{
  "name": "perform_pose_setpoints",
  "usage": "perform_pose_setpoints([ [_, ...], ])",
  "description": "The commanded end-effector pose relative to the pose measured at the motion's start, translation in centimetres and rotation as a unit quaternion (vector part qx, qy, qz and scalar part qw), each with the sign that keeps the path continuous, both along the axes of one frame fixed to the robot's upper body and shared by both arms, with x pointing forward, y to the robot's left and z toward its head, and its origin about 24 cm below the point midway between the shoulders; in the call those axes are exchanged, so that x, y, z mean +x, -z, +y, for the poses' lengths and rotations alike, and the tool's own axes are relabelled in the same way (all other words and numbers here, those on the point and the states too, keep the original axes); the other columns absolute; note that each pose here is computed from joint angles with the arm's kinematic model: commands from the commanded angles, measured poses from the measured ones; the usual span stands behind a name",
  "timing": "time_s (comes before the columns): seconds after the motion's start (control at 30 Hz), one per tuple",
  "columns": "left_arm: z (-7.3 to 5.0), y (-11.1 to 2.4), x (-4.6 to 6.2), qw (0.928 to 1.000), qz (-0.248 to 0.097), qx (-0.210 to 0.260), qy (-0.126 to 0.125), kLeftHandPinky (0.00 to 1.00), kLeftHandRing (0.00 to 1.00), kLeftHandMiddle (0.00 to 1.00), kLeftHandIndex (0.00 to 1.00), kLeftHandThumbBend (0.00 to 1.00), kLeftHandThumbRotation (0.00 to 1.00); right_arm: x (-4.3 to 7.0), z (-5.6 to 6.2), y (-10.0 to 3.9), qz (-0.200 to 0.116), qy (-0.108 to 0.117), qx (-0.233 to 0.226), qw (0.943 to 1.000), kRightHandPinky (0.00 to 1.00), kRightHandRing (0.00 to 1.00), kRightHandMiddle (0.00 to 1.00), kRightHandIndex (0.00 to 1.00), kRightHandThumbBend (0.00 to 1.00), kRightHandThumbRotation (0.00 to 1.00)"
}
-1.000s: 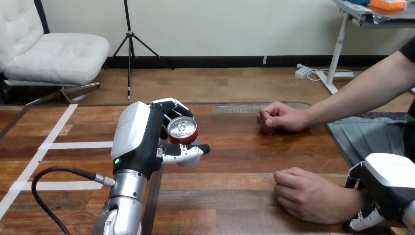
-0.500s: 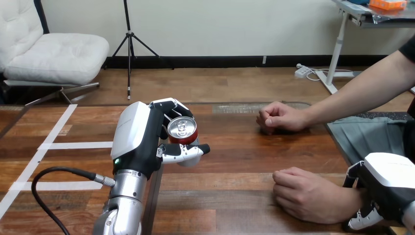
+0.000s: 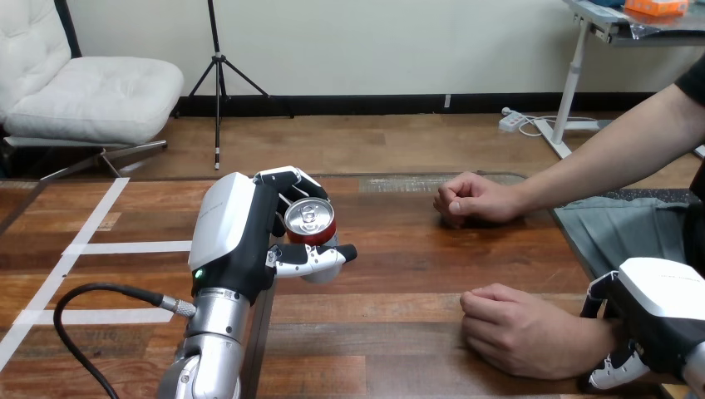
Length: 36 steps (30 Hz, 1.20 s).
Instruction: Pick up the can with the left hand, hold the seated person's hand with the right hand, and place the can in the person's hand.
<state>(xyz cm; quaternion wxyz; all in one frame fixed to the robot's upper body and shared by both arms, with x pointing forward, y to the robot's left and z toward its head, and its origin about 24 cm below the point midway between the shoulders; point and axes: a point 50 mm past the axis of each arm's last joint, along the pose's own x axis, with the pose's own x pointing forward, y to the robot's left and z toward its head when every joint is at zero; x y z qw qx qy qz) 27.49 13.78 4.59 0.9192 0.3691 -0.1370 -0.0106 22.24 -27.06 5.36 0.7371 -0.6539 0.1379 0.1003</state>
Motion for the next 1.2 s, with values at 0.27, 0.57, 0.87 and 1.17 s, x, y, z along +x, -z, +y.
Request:
perform_pose_setpoints([
  [0.27, -0.4, -2.6, 1.1, 0.9984, -0.056, -0.007, 0.004, 0.35, 0.41, 0.47, 0.48, 0.75, 0.0, 0.6, 0.3, -0.9, -0.039, -0.015, 0.017, 0.999, 0.32, 0.41, 0.48, 0.49, 0.81, 0.0],
  [0.57, -0.5, -2.7, 1.2, 0.9981, -0.062, -0.004, 0.009, 0.35, 0.41, 0.47, 0.48, 0.75, 0.0, 0.6, 0.4, -1.2, -0.053, -0.013, 0.029, 0.9981, 0.28, 0.38, 0.46, 0.5, 0.8, 0.0],
  [0.87, -0.8, -2.7, 1.2, 0.9981, -0.06, -0.006, 0.014, 0.35, 0.4, 0.47, 0.48, 0.75, 0.0, 0.6, 0.6, -1.8, -0.069, -0.018, 0.027, 0.9971, 0.24, 0.34, 0.43, 0.5, 0.8, 0.0],
  [1.17, -1.2, -2.9, 1.3, 0.9981, -0.059, -0.009, 0.018, 0.35, 0.41, 0.47, 0.48, 0.74, 0.0, 0.5, 1.0, -2.7, -0.088, -0.022, 0.039, 0.9951, 0.22, 0.31, 0.4, 0.5, 0.79, 0.0],
])
